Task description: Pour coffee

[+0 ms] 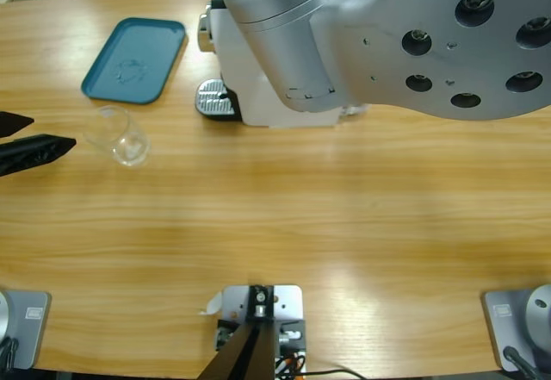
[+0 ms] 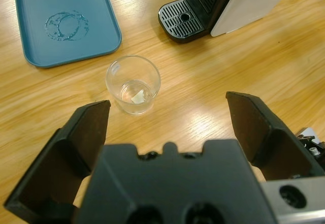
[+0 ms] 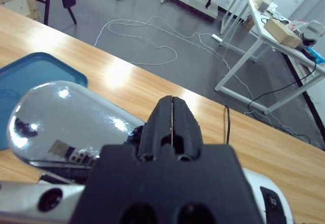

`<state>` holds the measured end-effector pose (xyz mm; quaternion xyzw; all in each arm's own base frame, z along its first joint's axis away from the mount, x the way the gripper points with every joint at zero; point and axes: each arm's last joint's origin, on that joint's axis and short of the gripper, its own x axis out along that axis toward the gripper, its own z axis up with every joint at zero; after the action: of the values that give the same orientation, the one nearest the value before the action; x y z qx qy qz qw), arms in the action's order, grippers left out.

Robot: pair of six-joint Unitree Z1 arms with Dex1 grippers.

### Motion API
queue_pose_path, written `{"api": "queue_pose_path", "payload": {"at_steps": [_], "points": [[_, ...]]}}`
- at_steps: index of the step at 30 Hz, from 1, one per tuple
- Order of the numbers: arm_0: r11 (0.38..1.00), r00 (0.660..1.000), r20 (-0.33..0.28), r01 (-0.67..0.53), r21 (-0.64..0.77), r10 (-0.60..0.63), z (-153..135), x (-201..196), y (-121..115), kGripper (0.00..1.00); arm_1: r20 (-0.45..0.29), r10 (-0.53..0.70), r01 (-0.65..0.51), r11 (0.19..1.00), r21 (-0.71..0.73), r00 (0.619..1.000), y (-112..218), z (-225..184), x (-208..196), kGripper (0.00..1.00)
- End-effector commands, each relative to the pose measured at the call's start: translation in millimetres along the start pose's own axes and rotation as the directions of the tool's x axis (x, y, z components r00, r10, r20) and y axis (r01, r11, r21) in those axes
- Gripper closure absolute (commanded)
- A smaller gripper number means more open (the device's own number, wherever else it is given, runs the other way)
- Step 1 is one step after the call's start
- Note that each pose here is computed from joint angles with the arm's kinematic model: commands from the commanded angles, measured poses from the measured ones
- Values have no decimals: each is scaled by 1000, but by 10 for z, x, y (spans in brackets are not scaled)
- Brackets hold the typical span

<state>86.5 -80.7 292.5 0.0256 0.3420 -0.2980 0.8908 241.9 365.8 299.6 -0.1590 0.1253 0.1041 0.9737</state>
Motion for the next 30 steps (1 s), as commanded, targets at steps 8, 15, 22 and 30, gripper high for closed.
{"api": "queue_pose_path", "payload": {"at_steps": [8, 15, 22, 30], "points": [[1000, 999, -31, 11, 9, -11, -90, 50, 2, 4, -195, 46, -70, 991, -114, 980, 425, -944, 270, 1000], [1000, 999, -31, 11, 10, -11, -90, 49, 2, 4, -219, 58, -81, 992, -100, 974, 507, -1098, 210, 1000], [1000, 999, -31, 15, 9, -14, -90, 49, 0, 9, -241, 70, -93, 992, -84, 968, 516, -1195, 178, 1000], [1000, 999, -32, 19, 9, -18, -91, 48, -2, 9, -269, 129, -150, 987, -60, 954, 591, -1226, 156, 1000]]}}
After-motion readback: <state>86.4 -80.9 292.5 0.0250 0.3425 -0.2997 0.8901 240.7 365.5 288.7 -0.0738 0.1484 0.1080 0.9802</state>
